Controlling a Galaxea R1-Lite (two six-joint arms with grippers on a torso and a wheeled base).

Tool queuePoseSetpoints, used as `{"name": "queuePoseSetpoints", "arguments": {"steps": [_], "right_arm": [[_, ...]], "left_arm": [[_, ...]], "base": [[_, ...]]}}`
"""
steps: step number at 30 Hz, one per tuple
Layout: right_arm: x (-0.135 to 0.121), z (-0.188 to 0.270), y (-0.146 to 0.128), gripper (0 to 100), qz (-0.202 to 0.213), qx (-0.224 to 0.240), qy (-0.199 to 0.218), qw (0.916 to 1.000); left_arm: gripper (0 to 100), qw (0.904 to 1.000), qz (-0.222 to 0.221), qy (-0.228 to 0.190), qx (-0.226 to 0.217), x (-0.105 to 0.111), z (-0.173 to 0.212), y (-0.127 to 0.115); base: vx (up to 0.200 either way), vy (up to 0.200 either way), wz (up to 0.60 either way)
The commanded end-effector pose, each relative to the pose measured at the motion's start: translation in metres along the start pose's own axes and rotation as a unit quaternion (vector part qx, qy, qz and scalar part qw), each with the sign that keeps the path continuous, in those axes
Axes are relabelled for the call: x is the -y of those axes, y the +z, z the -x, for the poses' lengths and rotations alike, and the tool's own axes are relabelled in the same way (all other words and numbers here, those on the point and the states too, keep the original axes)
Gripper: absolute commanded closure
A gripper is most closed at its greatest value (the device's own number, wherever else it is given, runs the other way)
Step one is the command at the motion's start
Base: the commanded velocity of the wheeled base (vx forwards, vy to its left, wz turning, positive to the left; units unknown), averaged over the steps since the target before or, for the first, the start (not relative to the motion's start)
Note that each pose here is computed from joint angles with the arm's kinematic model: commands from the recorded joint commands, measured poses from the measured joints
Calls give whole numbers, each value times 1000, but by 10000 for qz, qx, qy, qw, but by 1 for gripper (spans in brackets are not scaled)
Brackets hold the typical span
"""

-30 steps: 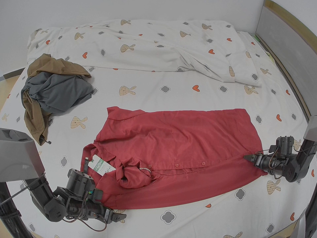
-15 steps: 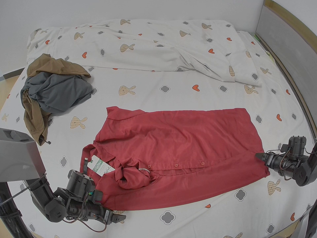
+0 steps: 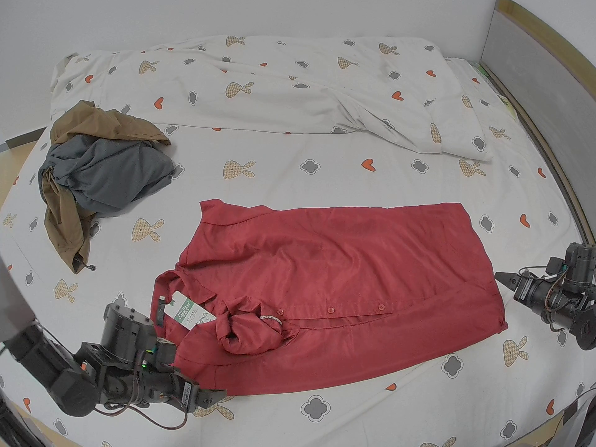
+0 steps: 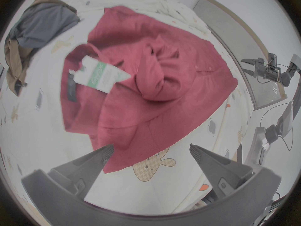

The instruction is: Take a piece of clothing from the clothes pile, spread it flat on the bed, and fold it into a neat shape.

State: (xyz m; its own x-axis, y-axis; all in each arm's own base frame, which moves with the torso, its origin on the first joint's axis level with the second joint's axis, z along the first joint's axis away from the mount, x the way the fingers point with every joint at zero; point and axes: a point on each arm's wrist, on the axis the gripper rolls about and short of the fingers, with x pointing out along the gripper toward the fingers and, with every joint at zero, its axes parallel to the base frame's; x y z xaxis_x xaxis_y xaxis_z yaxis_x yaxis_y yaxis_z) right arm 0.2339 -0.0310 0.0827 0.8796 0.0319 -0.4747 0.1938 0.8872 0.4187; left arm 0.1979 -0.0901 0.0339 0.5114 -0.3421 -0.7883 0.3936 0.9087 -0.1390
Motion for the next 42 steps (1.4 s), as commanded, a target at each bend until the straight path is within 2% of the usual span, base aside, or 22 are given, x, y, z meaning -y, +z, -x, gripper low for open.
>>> {"name": "queuePoseSetpoints", "arguments": {"steps": [1, 3, 5, 6, 7, 8, 9, 10, 11, 13, 14, 15, 16, 18, 20, 22, 27, 35, 38, 42], "right_arm": [[-56, 34, 54, 0, 209, 200, 619, 9977], [-73, 34, 68, 0, 319, 23, 673, 9972], [-88, 29, 77, 0, 595, -81, 783, 9951], [-88, 29, 77, 0, 595, -81, 783, 9951], [-95, 3, 77, 0, 1126, -300, 740, 9904], [-96, -14, 75, 0, 1434, -368, 595, 9872], [-98, -24, 74, 0, 1663, -366, 422, 9845], [-98, -24, 74, 0, 1663, -366, 422, 9845], [-111, -50, 65, 0, 2265, -294, -171, 9734], [-123, -68, 56, 0, 2620, -231, -653, 9626], [-130, -72, 53, 0, 2810, -204, -727, 9567], [-131, -72, 53, 0, 2840, -206, -721, 9559], [-144, -74, 49, 0, 3272, -195, -546, 9432], [-154, -73, 47, 0, 3724, -167, -426, 9269], [-161, -77, 45, 0, 4024, -161, -345, 9147], [-167, -86, 43, 0, 4129, -166, -303, 9101], [-171, -104, 42, 0, 4134, -157, -309, 9099], [-179, -140, 48, 0, 4014, 44, -466, 9147], [-182, -143, 54, 0, 3855, 155, -464, 9214], [-185, -146, 67, 0, 3209, 366, -419, 9455]], "left_arm": [[0, 9897, -185, 62, 1420, 20, 121, 41], [0, 9898, -138, 30, 1417, 23, 148, 48], [0, 9891, -86, 29, 1472, 25, 159, 57], [0, 9891, -86, 29, 1472, 25, 159, 57], [0, 9878, -34, 62, 1555, 23, 159, 67], [0, 9880, -4, 118, 1542, 21, 154, 73], [0, 9879, 10, 163, 1540, 20, 151, 78], [0, 9879, 26, 202, 1538, 19, 147, 85], [0, 9881, 36, 225, 1518, 18, 144, 90], [0, 9880, 56, 334, 1507, 17, 140, 99], [0, 9880, 61, 417, 1484, 16, 138, 104], [0, 9881, 55, 427, 1477, 16, 137, 104], [0, 9893, -60, 581, 1337, 14, 133, 112], [0, 9910, -182, 720, 1113, 12, 130, 115], [0, 9927, -226, 735, 927, 12, 128, 116], [0, 9936, -213, 738, 828, 11, 126, 119], [0, 9943, -196, 739, 745, 11, 123, 117], [0, 9949, -135, 818, 582, 4, 119, 108], [0, 9950, -142, 819, 558, 4, 118, 107], [0, 9950, -142, 819, 558, 4, 118, 107]], "base": [[0, 0, 0], [0, 0, 0], [0, 0, 0], [0, 0, 0], [0, 0, 0], [0, 0, 0], [0, 0, 0], [0, 0, 0], [0, 0, 0], [0, 0, 0], [0, 0, 0], [0, 0, 0], [0, 0, 0], [0, 0, 0], [0, 0, 0], [0, 0, 0], [0, 0, 0], [0, 0, 0], [0, 0, 0], [0, 0, 0]]}}
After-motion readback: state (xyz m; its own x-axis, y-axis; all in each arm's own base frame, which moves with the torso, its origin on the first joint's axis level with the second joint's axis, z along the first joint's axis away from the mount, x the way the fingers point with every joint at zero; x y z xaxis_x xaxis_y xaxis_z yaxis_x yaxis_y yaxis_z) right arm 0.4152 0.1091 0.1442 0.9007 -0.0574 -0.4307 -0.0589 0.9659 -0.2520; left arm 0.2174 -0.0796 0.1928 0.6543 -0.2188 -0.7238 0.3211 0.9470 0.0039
